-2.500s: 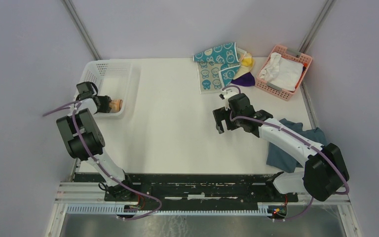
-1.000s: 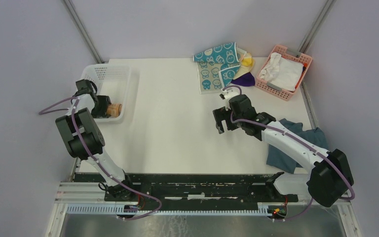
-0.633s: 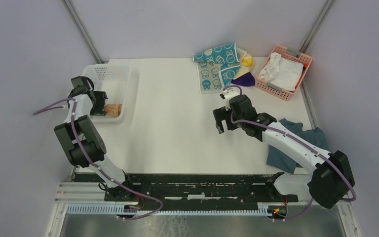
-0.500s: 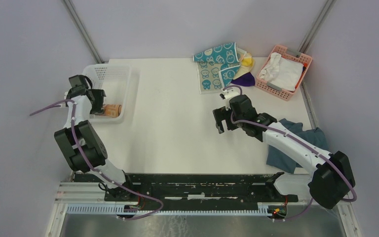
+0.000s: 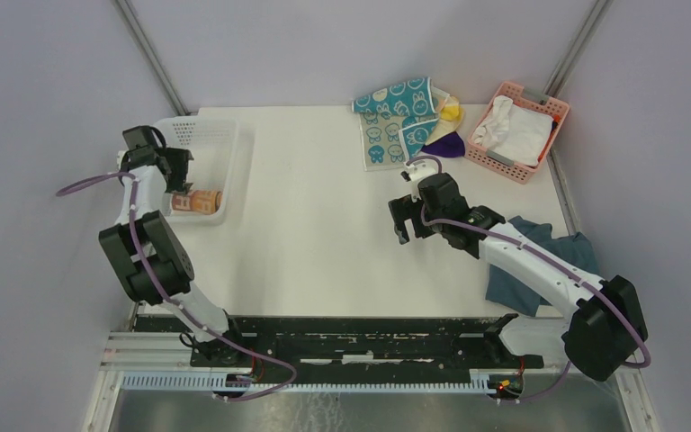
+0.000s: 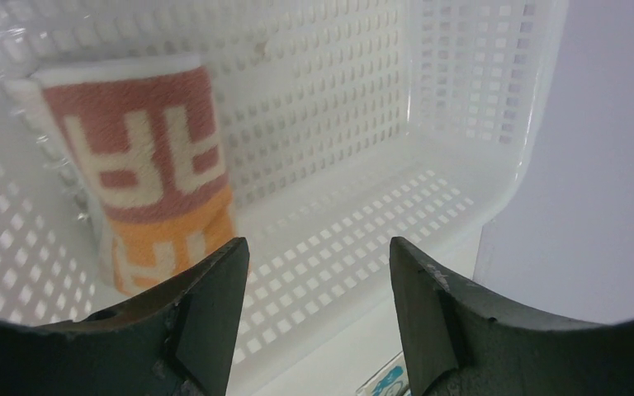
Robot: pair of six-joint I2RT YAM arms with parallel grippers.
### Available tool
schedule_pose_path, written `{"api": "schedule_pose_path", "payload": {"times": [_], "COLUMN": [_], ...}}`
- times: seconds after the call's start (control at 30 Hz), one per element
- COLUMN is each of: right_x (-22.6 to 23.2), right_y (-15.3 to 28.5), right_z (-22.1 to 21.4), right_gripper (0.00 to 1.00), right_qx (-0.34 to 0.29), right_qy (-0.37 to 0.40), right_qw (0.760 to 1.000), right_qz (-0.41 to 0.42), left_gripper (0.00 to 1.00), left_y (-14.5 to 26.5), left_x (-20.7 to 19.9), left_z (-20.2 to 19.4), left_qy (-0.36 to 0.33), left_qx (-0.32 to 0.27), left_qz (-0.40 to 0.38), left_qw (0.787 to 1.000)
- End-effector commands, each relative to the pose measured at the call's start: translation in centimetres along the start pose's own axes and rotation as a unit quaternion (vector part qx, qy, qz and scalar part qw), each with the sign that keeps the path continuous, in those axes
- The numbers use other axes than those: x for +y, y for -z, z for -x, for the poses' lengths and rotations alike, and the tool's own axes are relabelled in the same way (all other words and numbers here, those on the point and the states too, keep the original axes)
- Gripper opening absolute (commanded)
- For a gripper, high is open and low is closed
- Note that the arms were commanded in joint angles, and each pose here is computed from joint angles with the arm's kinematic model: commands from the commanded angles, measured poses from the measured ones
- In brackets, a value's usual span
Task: Roll the towels
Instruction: Place the towel in the bin.
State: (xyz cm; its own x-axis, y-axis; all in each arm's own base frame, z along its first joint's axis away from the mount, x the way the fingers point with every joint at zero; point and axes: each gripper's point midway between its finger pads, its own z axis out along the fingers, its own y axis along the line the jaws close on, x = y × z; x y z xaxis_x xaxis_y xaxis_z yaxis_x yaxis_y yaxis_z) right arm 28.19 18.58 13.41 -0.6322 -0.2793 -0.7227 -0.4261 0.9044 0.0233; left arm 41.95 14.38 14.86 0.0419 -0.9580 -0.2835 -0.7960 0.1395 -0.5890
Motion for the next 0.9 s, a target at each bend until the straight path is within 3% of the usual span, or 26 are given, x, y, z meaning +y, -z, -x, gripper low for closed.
{"api": "schedule_pose_path", "payload": {"times": [0.0, 0.27, 0.63, 0.87], "right_x": [-0.5, -0.9, -0.8, -0.9], "right_y": [0.1, -0.6, -0.6, 0.0], "right_z": [1.2, 0.5, 0.5, 1.3], "right_gripper": [1.00, 1.00, 1.00, 1.00], "right_qx": [-0.016, 0.005, 0.001, -0.011], "right_qy": [0.004, 0.010, 0.010, 0.009], "right_qw": [1.000, 0.999, 1.000, 0.999], "right_qz": [-0.017, -0.031, -0.028, -0.030], "left_gripper": [0.70, 0.70, 0.70, 0.70], "left_y": [-2.6, -7.3, -5.4, -4.0], "left_x": [-3.9, -1.4, 5.2, 3.5], "left_z": [0.7, -0.7, -0.3, 0.7], "left_qy": [-0.040, -0.040, -0.035, -0.047], "left_qx": [-0.003, 0.004, -0.028, -0.037], "left_qz": [-0.043, 0.026, 0.104, 0.072], "left_qw": [0.998, 0.999, 0.994, 0.996]}}
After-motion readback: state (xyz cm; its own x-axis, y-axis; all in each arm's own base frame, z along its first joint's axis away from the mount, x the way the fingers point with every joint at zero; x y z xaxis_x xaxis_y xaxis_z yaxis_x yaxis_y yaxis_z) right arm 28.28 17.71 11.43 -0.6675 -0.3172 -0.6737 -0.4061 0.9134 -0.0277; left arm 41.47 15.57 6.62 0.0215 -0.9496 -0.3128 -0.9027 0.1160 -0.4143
